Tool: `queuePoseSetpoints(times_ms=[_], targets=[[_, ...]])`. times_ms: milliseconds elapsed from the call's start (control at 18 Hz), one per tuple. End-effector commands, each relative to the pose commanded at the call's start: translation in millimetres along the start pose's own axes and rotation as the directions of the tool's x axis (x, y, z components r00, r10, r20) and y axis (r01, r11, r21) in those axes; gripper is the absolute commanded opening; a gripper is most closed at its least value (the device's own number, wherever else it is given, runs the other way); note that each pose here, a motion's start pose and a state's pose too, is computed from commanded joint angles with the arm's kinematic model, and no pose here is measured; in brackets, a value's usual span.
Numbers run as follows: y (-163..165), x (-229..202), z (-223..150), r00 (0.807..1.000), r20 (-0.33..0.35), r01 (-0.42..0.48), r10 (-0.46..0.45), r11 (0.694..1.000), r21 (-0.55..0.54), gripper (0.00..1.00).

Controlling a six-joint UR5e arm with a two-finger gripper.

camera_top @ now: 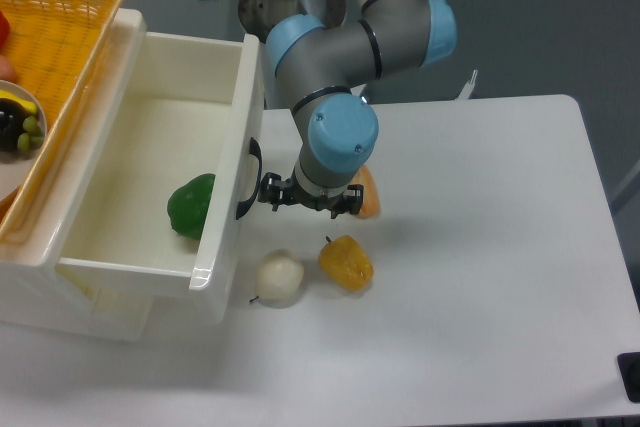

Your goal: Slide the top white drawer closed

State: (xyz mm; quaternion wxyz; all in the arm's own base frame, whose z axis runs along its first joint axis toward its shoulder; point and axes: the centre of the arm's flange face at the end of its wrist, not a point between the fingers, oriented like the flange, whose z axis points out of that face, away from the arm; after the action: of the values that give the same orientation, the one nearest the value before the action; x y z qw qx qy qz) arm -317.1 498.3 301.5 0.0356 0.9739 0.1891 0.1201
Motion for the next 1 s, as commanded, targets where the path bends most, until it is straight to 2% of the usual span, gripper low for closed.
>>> queuePoseSetpoints(times_ms=[1000], targets=[[-5.7, 40.8, 4.8, 0.999, -0.002, -0.046, 0.046, 0.999, -0.004, 1.0]])
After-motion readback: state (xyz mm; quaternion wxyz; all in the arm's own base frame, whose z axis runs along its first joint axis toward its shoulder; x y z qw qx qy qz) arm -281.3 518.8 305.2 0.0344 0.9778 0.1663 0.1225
